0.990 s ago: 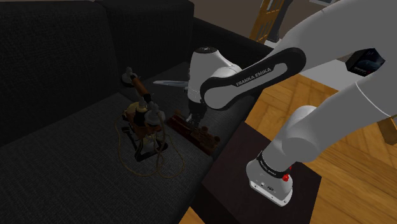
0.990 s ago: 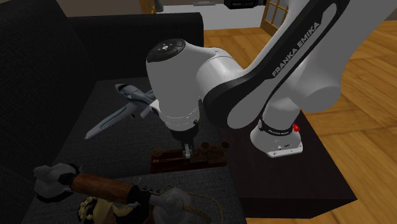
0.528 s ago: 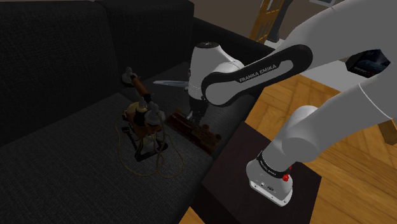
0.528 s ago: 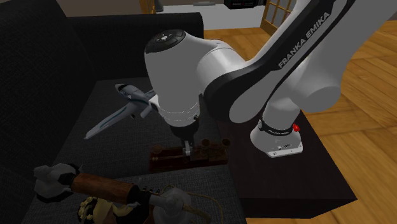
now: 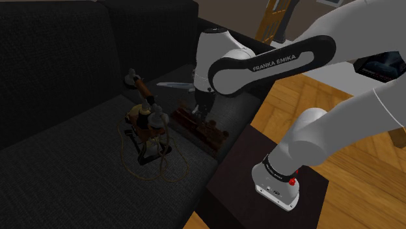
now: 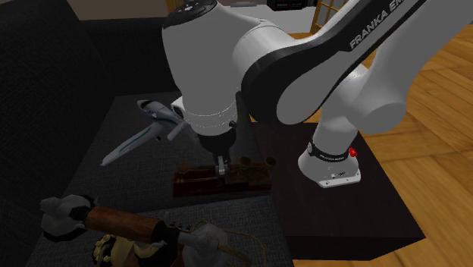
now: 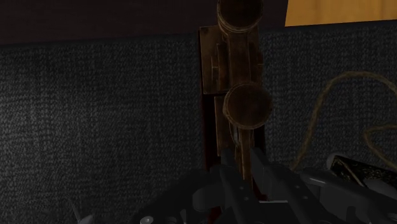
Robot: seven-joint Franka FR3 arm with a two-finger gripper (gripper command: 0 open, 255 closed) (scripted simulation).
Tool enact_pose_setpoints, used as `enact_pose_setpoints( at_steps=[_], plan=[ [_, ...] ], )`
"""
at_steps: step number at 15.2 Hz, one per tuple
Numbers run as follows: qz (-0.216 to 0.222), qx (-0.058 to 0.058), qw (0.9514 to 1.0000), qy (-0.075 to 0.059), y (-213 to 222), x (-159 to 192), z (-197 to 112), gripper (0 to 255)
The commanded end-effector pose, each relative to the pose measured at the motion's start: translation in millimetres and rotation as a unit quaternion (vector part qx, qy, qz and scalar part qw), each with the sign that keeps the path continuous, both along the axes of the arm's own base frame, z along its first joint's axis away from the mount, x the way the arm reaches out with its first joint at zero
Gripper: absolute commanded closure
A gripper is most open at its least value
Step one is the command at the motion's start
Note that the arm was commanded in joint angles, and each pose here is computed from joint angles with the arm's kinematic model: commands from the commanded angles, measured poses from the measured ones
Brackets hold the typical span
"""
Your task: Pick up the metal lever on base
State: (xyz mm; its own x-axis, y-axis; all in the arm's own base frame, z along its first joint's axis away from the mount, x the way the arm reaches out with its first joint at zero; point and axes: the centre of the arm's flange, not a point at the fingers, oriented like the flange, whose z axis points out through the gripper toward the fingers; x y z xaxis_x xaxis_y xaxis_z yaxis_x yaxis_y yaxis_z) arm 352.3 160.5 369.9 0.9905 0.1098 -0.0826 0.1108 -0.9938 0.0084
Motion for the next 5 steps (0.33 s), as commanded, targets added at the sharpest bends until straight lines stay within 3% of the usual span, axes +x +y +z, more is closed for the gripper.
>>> enact_pose_setpoints(
  at_steps=[1, 5],
  plan=[
    [0.000, 0.000, 1.0000, 0.000, 0, -1, 11, 255],
    [0.000, 0.000, 1.0000, 0.000, 0, -1, 22, 255]
  ],
)
